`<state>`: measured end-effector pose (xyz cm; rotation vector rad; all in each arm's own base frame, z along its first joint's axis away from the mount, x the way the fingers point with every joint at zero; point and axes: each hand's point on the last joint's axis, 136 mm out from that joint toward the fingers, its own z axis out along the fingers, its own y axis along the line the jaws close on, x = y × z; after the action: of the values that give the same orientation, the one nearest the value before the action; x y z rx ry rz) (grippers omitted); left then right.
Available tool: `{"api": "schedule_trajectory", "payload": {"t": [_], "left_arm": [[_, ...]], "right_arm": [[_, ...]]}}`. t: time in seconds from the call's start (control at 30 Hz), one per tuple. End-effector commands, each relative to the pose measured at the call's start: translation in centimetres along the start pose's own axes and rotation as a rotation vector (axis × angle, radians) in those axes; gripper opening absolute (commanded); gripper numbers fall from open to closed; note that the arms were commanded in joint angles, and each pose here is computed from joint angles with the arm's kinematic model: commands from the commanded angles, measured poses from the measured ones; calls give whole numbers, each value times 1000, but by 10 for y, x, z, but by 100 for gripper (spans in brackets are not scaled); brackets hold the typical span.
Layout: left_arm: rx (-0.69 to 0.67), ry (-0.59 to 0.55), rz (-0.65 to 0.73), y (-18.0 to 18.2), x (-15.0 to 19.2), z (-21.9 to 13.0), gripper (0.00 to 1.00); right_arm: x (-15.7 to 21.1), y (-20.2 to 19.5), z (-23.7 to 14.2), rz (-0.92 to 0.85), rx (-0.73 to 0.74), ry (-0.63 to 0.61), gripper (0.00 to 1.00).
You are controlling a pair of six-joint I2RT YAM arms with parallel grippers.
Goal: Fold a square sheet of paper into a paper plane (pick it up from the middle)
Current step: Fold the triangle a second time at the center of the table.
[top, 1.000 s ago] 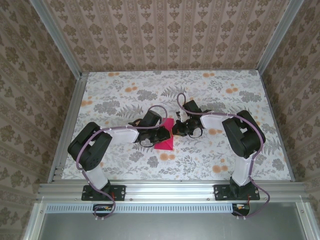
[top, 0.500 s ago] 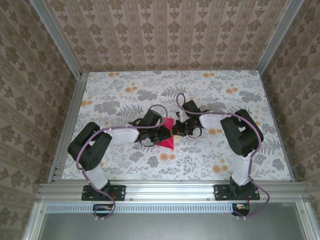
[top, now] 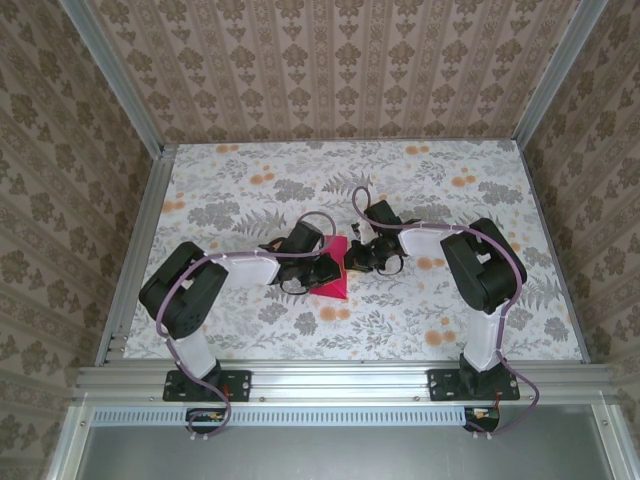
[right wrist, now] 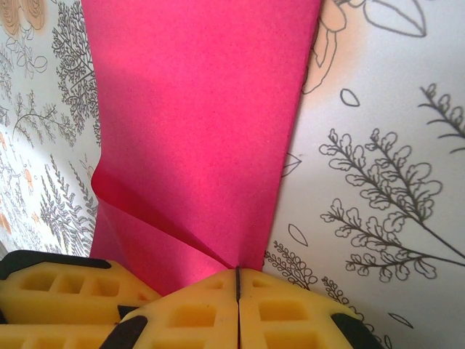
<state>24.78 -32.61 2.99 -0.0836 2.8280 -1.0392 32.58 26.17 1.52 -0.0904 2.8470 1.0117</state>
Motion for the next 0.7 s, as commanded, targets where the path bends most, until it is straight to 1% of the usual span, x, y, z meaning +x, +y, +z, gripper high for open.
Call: {"api": "schedule_trajectory", "payload": {"t": [0.0,0.3,0.67], "left_arm": [[-20,18,9,1,3,3,17],[-51,13,-2,7,3,2,16],[-73,12,-18,12,3,2,15]], "right_arm": [[-3,0,5,-14,-11,7,8],[-3,0,7,-13,-14,12,8],[-5,4,2,-17,-17,5,11]]}}
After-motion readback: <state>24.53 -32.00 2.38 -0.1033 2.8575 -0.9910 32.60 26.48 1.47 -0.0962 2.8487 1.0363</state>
